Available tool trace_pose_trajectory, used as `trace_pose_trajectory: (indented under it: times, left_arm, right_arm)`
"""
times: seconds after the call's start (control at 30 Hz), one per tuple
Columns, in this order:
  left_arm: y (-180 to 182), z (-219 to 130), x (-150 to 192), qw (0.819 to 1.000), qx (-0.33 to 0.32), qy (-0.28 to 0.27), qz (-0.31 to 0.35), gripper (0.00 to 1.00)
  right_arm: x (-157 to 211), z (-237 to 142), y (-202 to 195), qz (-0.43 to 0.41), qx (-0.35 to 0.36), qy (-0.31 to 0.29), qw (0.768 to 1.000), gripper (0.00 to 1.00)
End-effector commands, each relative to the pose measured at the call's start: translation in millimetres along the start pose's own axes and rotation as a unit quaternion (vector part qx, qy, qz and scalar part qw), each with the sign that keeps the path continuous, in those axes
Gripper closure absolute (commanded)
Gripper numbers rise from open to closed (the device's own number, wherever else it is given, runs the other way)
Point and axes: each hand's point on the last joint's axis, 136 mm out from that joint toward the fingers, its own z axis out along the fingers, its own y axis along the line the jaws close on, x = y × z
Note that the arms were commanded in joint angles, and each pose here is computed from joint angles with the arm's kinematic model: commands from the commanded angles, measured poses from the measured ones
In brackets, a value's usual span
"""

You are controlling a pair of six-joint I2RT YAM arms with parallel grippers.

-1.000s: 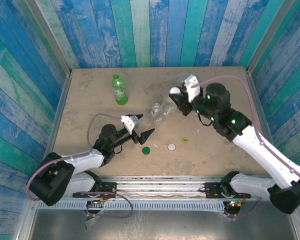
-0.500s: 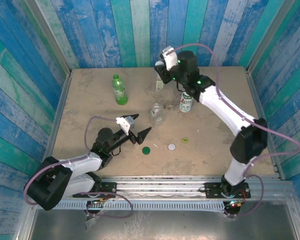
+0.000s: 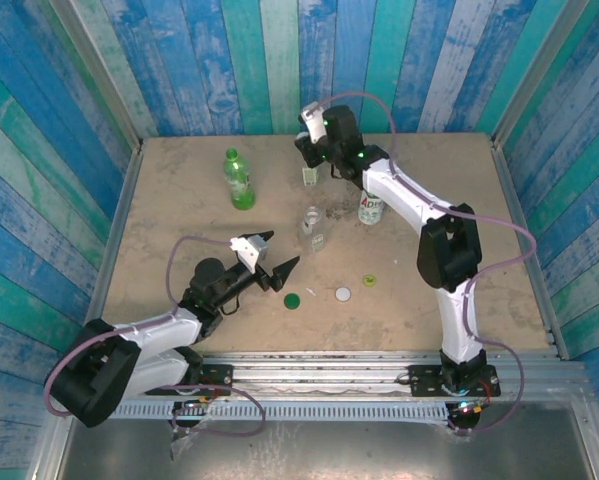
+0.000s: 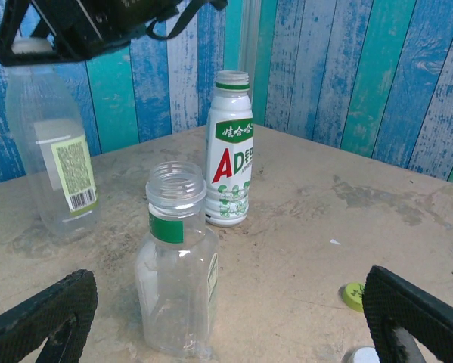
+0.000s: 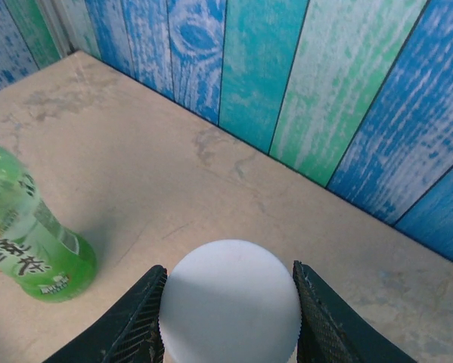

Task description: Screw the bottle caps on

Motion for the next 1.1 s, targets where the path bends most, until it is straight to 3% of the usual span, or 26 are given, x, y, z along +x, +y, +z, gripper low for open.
trace_pose_trajectory:
  times: [0.0, 0.2, 0.4, 0.7, 0.87, 1.07]
  left_arm:
    - [2.2, -4.2, -5.6, 1.000, -0.008, -0.009, 0.009, 0.06]
    - [2.7, -2.2, -4.5, 1.000, -0.007, -0.006, 0.006, 0.06]
    - [1.6, -0.3, -5.5, 1.000, -0.003, -0.008, 0.003, 0.06]
    - [0.2, 6.2, -8.1, 1.000, 0.007, -0.011, 0.002, 0.06]
    - [-3.6, 15.8, -9.2, 1.000, 0.027, -0.010, 0.006, 0.06]
    - [-0.1, 26.5, -14.7, 1.000, 0.026, -0.008, 0.004, 0.06]
  right_arm:
    - [7.0, 6.2, -4.6, 0.020, 0.001, 0.010, 1.000, 0.67]
    - [23.1, 13.7, -3.2, 0.026, -0.009, 0.029, 0.999, 0.63]
    - [1.8, -3.4, -4.4, 0.014, -0.006, 0.012, 1.000, 0.44]
    - [-34.3, -59.4, -1.9, 0.003, -0.007, -0.030, 1.000, 0.21]
    - [-28.7, -94.3, -1.7, 0.002, 0.002, -0.049, 0.999, 0.09]
    - [-10.9, -147.8, -4.1, 0.009, 0.024, -0.050, 0.998, 0.05]
